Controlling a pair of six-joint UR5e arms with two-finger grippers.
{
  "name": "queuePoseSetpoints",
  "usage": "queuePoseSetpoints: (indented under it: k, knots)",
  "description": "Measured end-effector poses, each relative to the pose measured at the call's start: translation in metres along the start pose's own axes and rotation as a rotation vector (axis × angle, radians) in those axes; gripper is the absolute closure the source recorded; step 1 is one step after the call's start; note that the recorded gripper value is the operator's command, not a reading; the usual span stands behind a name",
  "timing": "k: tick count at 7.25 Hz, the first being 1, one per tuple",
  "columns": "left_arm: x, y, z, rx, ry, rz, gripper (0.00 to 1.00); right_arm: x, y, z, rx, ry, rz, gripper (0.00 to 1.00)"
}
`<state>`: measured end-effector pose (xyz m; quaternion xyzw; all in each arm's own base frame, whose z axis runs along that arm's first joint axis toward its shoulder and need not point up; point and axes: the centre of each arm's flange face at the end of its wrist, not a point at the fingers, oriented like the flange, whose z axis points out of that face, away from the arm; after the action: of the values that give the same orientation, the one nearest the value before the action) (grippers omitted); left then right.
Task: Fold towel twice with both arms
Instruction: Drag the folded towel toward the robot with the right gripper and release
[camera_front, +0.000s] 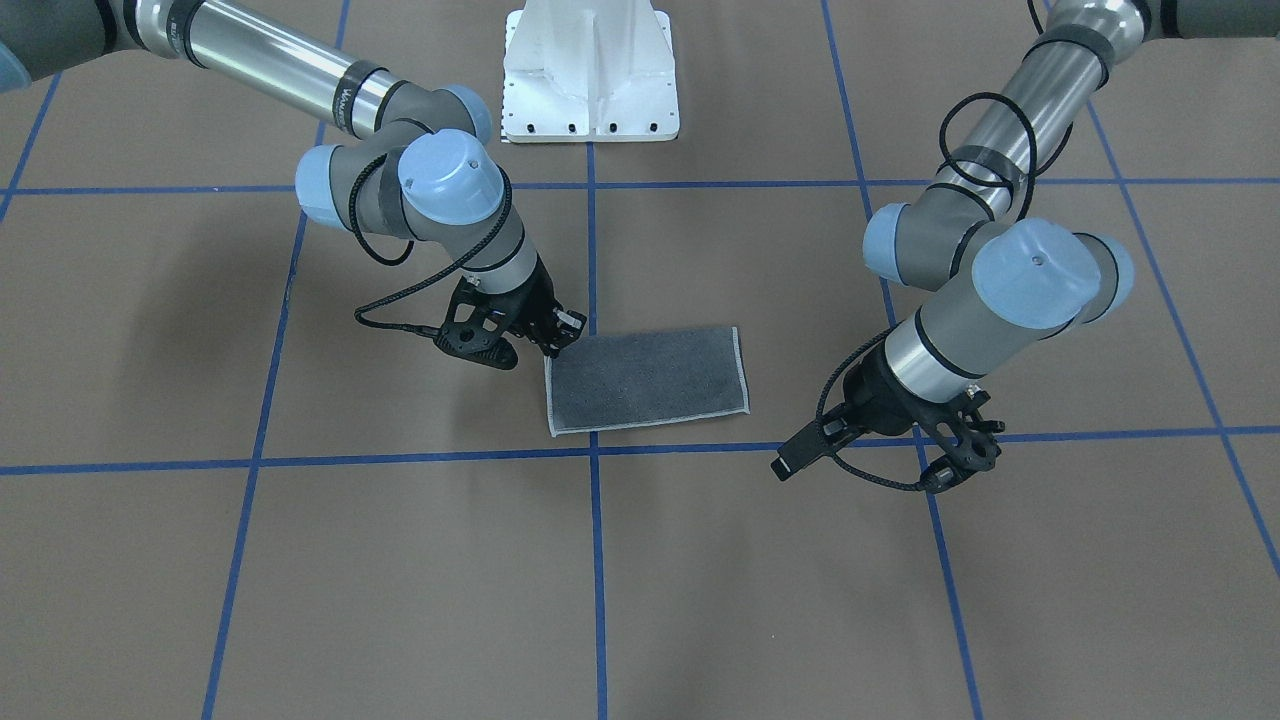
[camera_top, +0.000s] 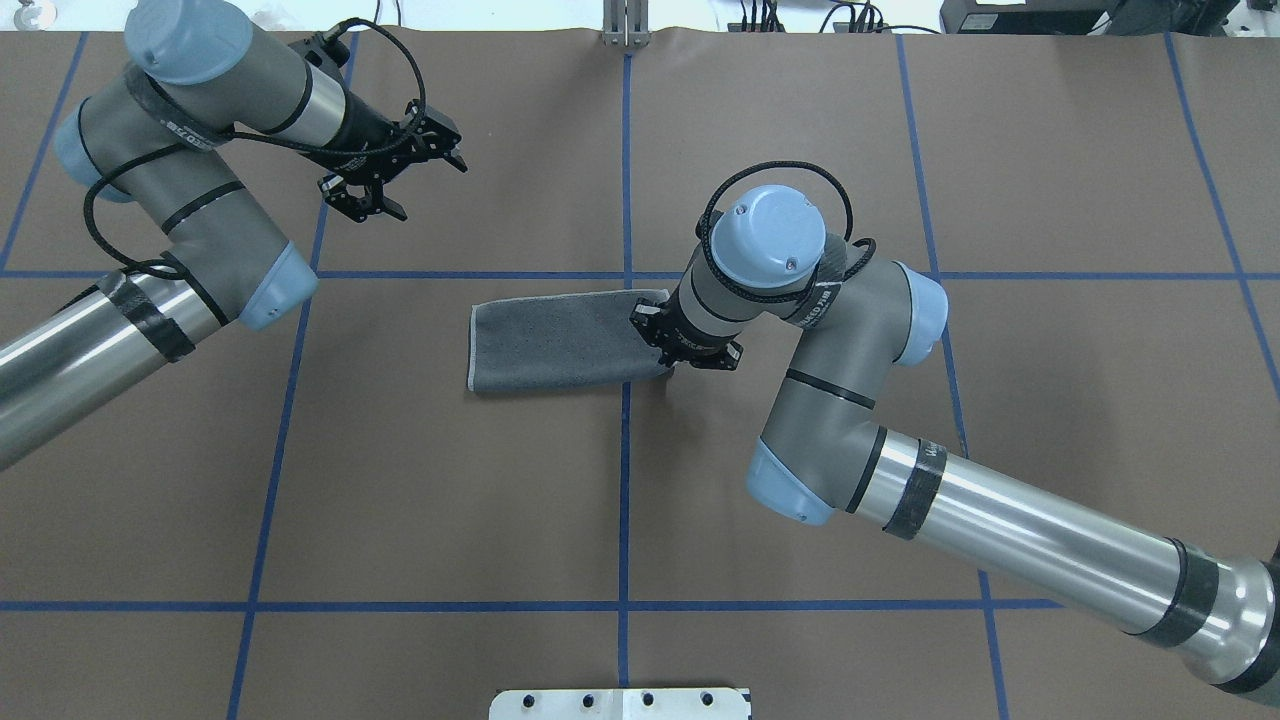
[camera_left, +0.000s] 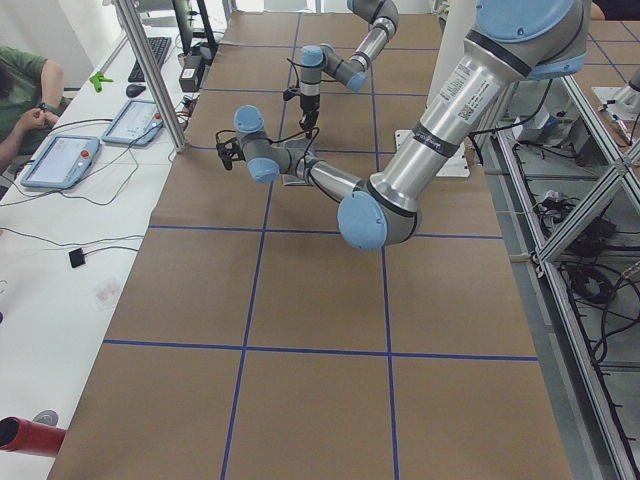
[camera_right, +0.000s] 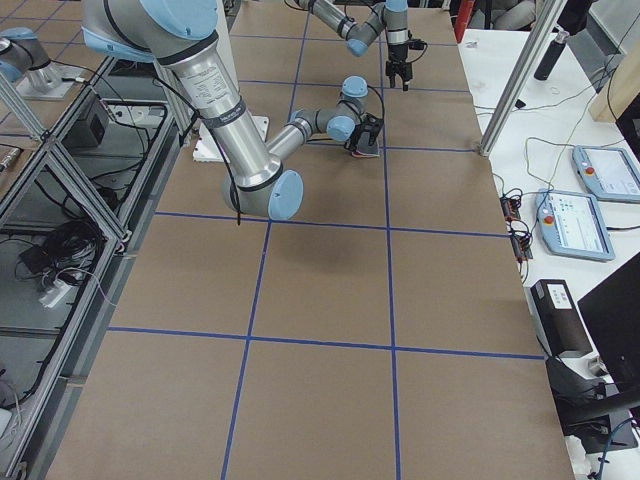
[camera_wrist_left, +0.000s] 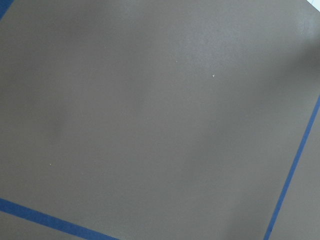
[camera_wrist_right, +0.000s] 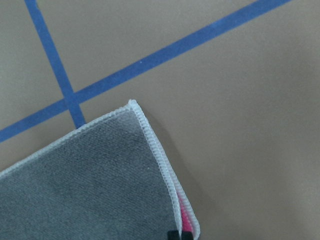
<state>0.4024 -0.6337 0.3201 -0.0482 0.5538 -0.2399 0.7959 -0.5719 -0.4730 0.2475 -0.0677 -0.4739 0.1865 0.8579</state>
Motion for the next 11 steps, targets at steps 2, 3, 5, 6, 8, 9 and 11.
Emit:
queuePoseSetpoints:
  k: [2,3,5,6,8,9,11]
  knots:
    - [0.000,-0.007,-0.007,0.007,0.004,-0.003,0.00,-0.013,0.034,-0.024,-0.092,-0.051,-0.039,1.00]
    - [-0.002,-0.010,-0.009,0.011,0.005,-0.006,0.00,-0.022,0.072,-0.028,-0.142,-0.075,-0.076,1.00]
    - [-0.006,-0.016,-0.014,0.019,0.005,-0.012,0.00,-0.045,0.157,-0.021,-0.229,-0.103,-0.153,1.00]
    - [-0.009,-0.019,-0.015,0.022,0.003,-0.011,0.00,-0.059,0.192,-0.017,-0.240,-0.118,-0.183,1.00]
    - [-0.019,-0.022,-0.013,0.024,-0.006,0.006,0.00,-0.080,0.227,-0.011,-0.233,-0.137,-0.208,0.01]
    - [-0.023,-0.023,-0.013,0.024,-0.010,0.012,0.00,-0.085,0.230,-0.009,-0.230,-0.145,-0.210,0.01]
    - [-0.025,-0.023,-0.012,0.024,-0.011,0.015,0.00,-0.091,0.217,-0.016,-0.212,-0.164,-0.180,0.00]
